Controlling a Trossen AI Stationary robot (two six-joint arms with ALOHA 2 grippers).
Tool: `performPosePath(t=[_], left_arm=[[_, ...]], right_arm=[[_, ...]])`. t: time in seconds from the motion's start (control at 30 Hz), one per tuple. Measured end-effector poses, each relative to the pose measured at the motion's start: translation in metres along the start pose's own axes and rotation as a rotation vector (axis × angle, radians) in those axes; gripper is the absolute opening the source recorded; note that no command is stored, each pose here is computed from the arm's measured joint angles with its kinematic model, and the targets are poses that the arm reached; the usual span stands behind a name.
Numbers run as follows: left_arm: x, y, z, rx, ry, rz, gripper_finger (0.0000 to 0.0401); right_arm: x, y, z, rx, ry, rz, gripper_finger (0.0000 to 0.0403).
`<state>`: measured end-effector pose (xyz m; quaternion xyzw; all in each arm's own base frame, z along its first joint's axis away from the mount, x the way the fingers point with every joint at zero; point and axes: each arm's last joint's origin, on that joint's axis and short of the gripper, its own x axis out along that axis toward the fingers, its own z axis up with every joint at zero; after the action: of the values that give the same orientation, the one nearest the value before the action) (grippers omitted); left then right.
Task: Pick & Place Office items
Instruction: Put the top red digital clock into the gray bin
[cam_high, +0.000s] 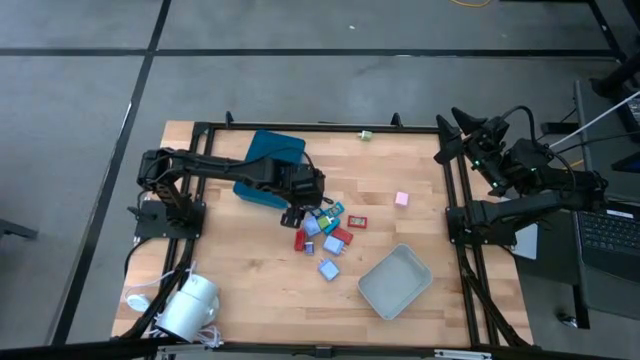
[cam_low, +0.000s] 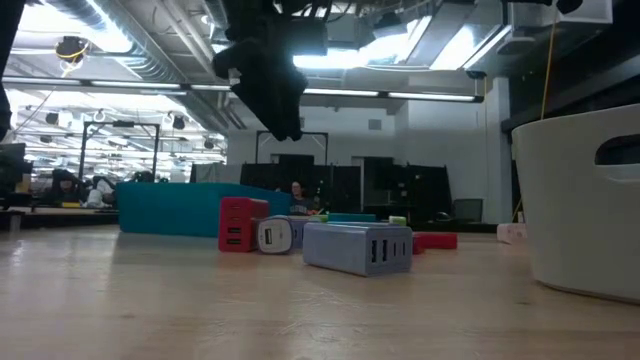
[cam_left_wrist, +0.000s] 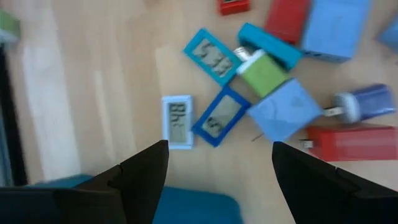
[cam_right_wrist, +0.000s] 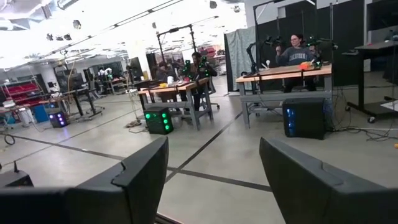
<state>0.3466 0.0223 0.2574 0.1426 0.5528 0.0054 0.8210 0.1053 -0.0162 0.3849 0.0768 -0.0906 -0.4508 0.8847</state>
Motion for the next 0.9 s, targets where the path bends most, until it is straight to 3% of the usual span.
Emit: performPosePath(t=[0.13,0.23,0.47,0.77,0.9], left_arm=[[0.001,0.006,-0.001,-0.027,-0.006,0.012,0.0281],[0.002,0.011,-0.002,-0.050,-0.007,0.030,0.0281],[0.004,0.031,-0.003,-0.191,-0.043,0.090,0.0281],[-0.018,0.081,-0.023,-0.618,-0.130,0.217,0.0281],[-0.043,0.106,-0.039,-0.734,-0.199,0.318,0.0281]], right_arm=[[0.000,0.000,0.000,0.000,0.001,0.007,0.0259],[0.000,0.003,-0.005,-0.026,0.039,0.093,0.0259],[0.022,0.036,-0.063,-0.107,0.383,0.191,0.0259],[0.059,0.075,-0.134,-0.138,0.823,0.447,0.0259],[0.073,0.091,-0.154,-0.100,0.894,0.590,0.0259]])
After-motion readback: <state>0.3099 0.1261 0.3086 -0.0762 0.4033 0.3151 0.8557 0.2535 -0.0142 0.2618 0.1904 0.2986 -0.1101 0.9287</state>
